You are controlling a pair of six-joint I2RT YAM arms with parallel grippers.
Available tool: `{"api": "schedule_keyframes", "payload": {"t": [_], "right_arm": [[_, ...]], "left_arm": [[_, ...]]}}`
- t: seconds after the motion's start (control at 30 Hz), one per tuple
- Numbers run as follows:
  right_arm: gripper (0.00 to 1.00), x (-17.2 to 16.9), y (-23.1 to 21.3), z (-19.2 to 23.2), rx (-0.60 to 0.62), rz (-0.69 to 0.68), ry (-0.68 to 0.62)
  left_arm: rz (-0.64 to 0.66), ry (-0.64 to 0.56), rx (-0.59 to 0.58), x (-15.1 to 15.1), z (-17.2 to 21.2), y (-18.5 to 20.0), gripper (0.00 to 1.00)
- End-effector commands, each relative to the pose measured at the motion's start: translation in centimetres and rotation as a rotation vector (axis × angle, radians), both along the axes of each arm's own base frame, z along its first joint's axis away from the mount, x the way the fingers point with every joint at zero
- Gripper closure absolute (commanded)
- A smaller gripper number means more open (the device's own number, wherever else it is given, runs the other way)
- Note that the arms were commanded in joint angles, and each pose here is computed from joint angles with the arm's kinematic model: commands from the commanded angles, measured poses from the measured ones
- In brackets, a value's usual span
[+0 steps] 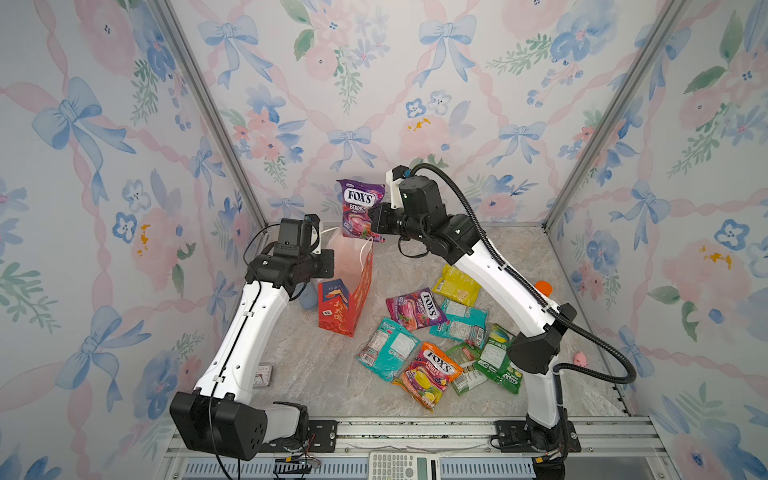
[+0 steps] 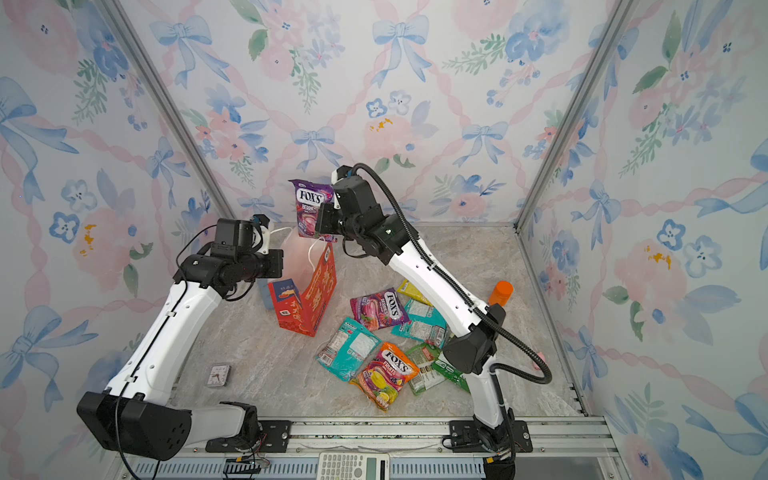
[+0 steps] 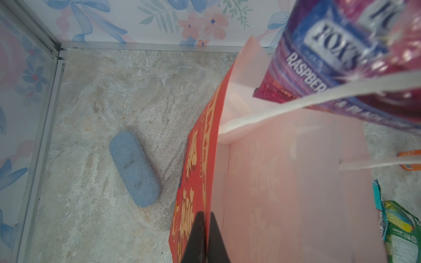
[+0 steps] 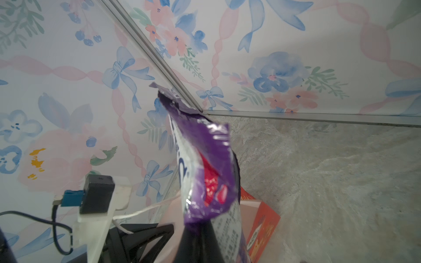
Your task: Place the snacks into the paper bag
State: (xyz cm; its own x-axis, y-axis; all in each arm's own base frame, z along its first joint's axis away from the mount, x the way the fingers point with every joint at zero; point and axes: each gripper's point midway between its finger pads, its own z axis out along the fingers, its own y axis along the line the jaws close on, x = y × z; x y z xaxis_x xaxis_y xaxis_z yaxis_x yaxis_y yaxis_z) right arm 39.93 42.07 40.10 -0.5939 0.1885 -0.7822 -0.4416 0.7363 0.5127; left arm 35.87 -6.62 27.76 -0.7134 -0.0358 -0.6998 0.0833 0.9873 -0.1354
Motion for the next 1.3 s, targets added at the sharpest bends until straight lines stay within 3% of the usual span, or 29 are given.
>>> {"api": "schedule_keyframes", "payload": {"t": [0.0, 0.3, 0.8, 1.03, 1.27], "right_arm": [[1.0, -1.5, -1.4, 4.6, 0.079, -0.028, -0.083], [1.0, -2.3, -2.0, 4.5, 0.061, -0.029, -0.083], [1.0, 0.0, -2.0, 11.7, 0.196, -0.102, -0.268], [1.0, -0.7, -0.3, 13.0, 0.324, -0.078, -0.235], [1.0, -2.7, 1.4, 12.5, 0.364, -0.037, -0.184]], "left_arm": [[0.033, -0.043, -0.022, 0.0, 1.0, 0.1, 1.0], [0.06, -0.061, -0.052, 0.2, 1.3, 0.1, 1.0], [0.073, -0.066, -0.099, -0.6, 0.7, -0.2, 1.0], [0.094, -0.054, -0.113, -0.5, 0.3, -0.2, 1.0], [0.109, -0.056, -0.117, -0.4, 0.2, 0.0, 1.0]]}}
